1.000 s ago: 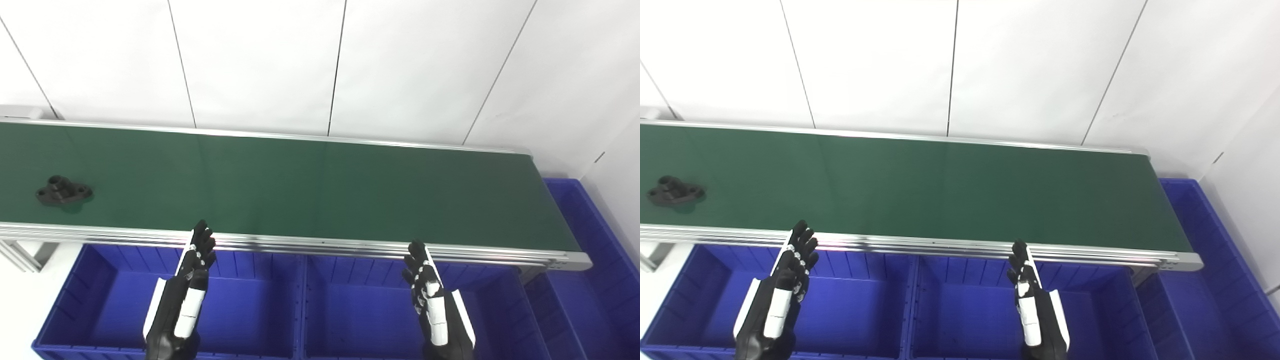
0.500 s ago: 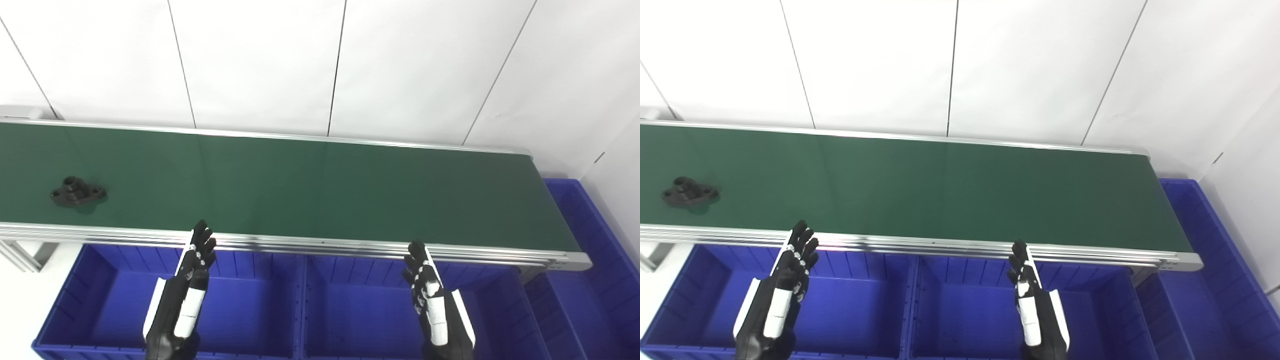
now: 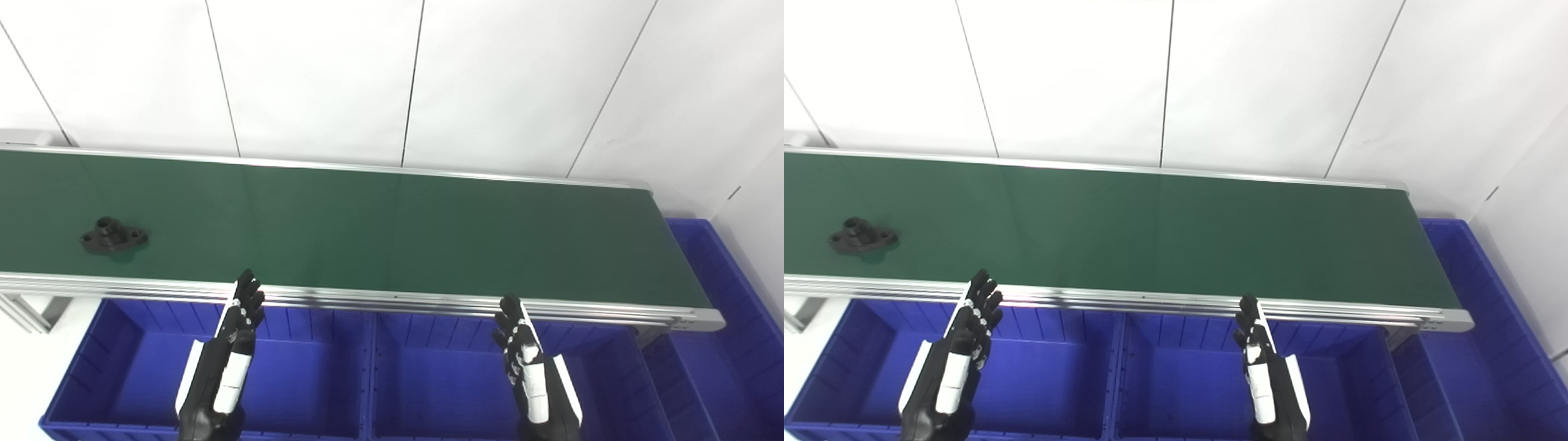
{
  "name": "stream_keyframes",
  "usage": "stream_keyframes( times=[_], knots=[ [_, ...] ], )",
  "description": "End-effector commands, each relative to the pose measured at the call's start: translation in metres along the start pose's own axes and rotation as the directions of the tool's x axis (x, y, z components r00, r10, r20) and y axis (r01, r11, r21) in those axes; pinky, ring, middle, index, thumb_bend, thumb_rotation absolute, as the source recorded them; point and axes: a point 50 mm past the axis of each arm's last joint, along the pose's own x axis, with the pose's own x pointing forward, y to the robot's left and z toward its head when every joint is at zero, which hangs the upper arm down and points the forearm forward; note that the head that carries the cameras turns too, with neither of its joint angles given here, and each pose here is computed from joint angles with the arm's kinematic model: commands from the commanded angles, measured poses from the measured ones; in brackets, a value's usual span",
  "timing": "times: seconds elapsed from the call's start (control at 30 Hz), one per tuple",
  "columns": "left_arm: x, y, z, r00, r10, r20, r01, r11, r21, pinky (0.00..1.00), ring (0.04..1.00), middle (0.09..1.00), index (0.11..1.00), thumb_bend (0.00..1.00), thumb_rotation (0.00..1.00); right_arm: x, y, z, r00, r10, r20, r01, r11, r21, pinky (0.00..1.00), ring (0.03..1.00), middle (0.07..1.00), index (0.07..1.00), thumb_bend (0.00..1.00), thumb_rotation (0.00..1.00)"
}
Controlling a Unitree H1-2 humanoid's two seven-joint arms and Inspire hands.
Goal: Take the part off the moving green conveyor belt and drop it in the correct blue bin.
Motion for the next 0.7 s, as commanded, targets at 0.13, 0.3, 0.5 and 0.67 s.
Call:
stream_keyframes(
  times=[0.13,0.3,0.5,0.67],
  knots=[
    [0.0027,-0.0009,0.0102,0.999,-0.009,0.052,0.009,1.0,-0.002,1.0,0.99,1.0,1.0,0.75,0.89,0.0032,0.0016,0.0125,0.999,0.014,0.045,-0.014,1.0,-0.003,0.97,1.0,1.0,1.0,0.77,0.99],
    [0.0017,-0.0011,0.0106,0.999,-0.01,0.046,0.01,1.0,-0.003,1.0,0.988,1.0,1.0,0.75,0.89,0.0027,0.0014,0.0122,0.999,0.018,0.047,-0.018,1.0,-0.007,0.97,1.0,1.0,1.0,0.76,1.0],
    [0.0025,-0.0013,0.0113,0.999,-0.007,0.049,0.007,1.0,0.003,1.0,0.986,1.0,1.0,0.74,0.89,0.0031,0.0011,0.0125,0.999,0.018,0.048,-0.018,1.0,-0.002,0.97,1.0,1.0,1.0,0.77,1.0],
    [0.0023,-0.0004,0.0105,0.999,-0.013,0.048,0.013,1.0,-0.001,1.0,0.991,1.0,1.0,0.74,0.88,0.0033,0.0011,0.0122,0.999,0.017,0.047,-0.017,1.0,-0.004,0.97,1.0,1.0,1.0,0.77,1.0]
  ],
)
